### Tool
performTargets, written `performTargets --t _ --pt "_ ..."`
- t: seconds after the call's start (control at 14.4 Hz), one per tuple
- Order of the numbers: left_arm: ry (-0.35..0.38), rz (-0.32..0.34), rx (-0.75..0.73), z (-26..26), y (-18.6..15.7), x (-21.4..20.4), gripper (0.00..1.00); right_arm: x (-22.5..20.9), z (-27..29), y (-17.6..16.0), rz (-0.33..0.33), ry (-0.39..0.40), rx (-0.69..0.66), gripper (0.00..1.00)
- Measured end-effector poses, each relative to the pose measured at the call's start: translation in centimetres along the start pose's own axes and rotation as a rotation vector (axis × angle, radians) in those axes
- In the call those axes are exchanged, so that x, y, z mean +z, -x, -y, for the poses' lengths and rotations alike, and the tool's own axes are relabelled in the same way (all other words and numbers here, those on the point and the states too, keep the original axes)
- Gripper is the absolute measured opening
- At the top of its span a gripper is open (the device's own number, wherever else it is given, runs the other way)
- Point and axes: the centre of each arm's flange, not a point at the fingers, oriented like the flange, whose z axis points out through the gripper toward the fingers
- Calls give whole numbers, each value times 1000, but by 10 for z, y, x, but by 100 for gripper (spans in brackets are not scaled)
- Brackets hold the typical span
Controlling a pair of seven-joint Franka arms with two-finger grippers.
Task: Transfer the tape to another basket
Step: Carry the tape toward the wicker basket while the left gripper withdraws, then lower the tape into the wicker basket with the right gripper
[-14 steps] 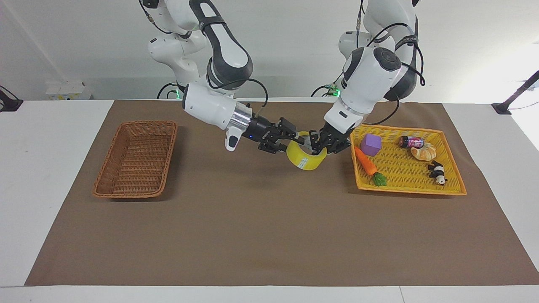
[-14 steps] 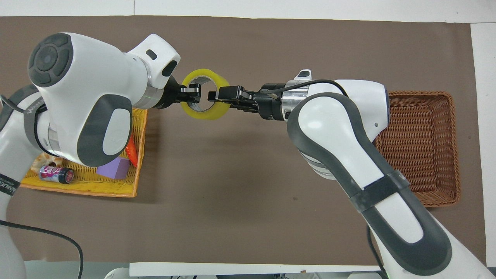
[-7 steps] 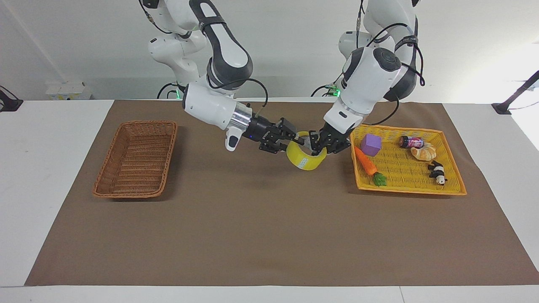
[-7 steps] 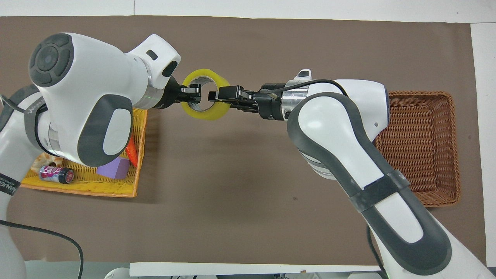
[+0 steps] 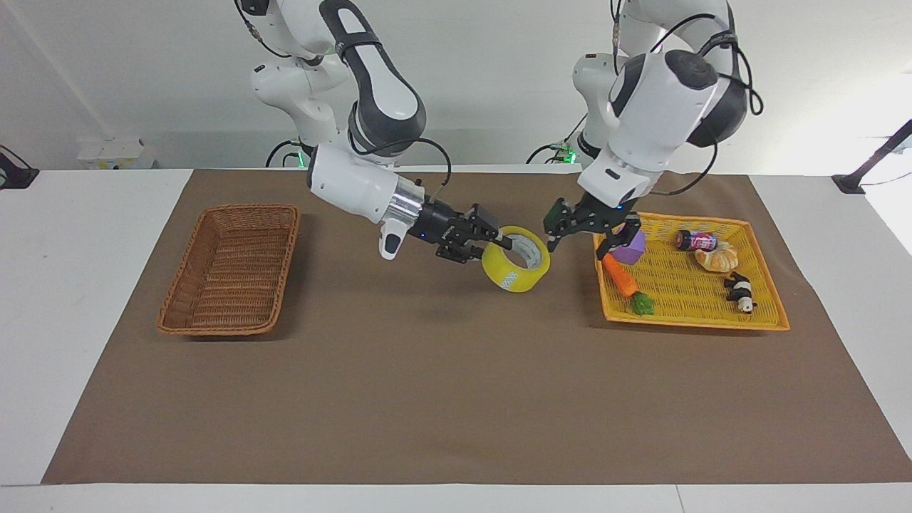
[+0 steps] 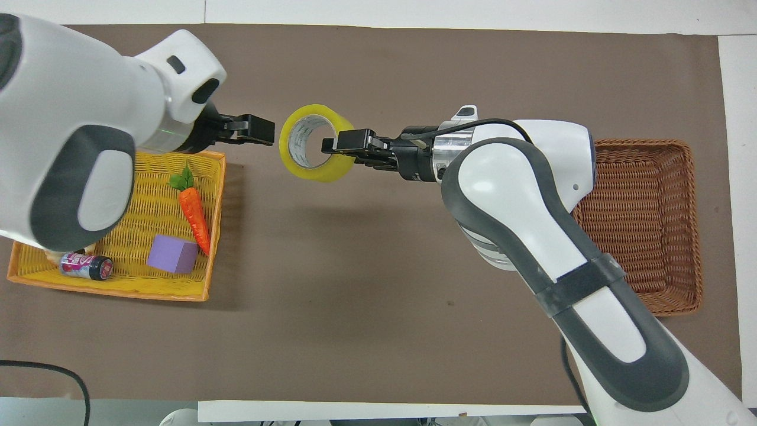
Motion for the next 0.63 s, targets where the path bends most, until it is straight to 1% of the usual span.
performTargets --t 0.07,0.21,0.35,0.42,0.49,0.63 --pt "-30 -13 -13 31 -2 -20 100 -14 -8 -10 11 -14 4 54" --pt "-101 -37 -45 95 -6 -50 100 -57 -29 -34 33 -55 8 54" --pt "-205 -42 -26 153 -6 -65 100 -109 -57 -53 61 -85 1 54" --pt "-257 -35 -6 176 -5 -69 100 -138 -76 -58 84 -75 -10 54" --pt "-293 -28 1 192 -3 -71 100 -168 -96 -60 115 -51 -18 54" --pt "-326 -20 -15 214 0 -75 100 -240 -143 -59 173 14 -27 54"
